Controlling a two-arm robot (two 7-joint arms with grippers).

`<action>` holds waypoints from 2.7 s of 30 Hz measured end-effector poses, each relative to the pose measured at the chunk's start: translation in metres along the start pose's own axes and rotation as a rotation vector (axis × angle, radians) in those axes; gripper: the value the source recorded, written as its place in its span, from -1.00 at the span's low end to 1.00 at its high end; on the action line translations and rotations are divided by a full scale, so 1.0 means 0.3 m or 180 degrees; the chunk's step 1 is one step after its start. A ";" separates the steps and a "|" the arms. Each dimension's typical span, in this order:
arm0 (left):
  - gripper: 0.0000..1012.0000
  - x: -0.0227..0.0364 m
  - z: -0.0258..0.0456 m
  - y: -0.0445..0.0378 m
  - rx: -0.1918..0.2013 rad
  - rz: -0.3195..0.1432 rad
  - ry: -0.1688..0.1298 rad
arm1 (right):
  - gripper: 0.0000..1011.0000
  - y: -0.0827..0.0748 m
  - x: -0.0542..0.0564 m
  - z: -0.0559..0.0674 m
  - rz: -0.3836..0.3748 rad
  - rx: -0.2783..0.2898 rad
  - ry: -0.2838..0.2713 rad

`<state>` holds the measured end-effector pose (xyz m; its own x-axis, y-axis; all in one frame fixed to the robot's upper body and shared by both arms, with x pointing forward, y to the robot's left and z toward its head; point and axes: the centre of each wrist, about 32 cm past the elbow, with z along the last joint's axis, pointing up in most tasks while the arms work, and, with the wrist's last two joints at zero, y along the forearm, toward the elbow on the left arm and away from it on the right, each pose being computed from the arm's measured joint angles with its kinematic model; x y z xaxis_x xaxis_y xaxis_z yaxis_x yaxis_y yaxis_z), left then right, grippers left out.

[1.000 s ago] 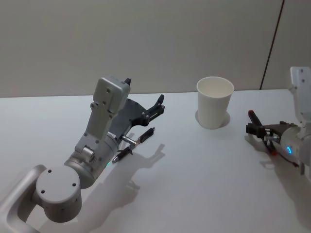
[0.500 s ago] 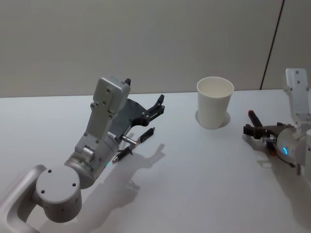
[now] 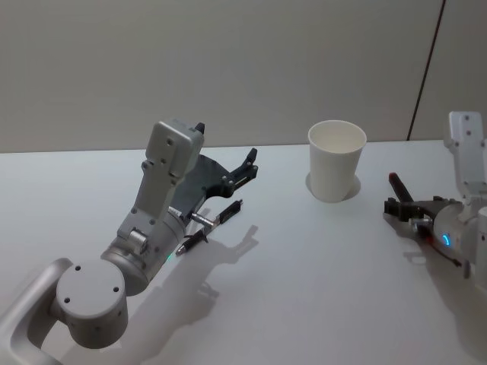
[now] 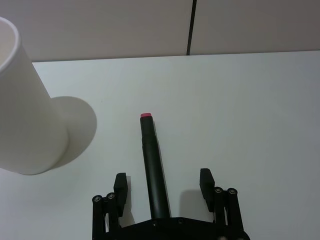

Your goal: Place the pen into the pen holder.

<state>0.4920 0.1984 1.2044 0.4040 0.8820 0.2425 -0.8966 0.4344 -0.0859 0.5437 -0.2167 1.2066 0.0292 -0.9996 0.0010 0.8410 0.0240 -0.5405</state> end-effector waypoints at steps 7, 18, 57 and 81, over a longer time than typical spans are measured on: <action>0.98 0.000 0.000 0.000 0.0000 0.0000 0.0000 | 0.49 0.000 -0.001 -0.002 -0.0005 0.0000 0.0008; 0.98 0.000 0.000 0.000 0.0000 0.0000 0.0000 | -0.19 0.000 -0.001 -0.005 -0.0014 -0.0002 0.0017; 0.98 0.000 0.000 0.000 0.0000 0.0000 0.0000 | -0.65 -0.020 -0.001 -0.015 -0.0055 0.0560 -0.0148; 0.98 0.000 0.000 0.000 0.0000 0.0000 0.0000 | -0.65 -0.087 0.009 0.041 0.0028 0.1758 -0.0431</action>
<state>0.4920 0.1984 1.2044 0.4039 0.8821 0.2425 -0.8967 0.4342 -0.0860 0.5284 -0.2197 1.2311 0.0758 -0.9891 0.1261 0.9971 0.0737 -0.0207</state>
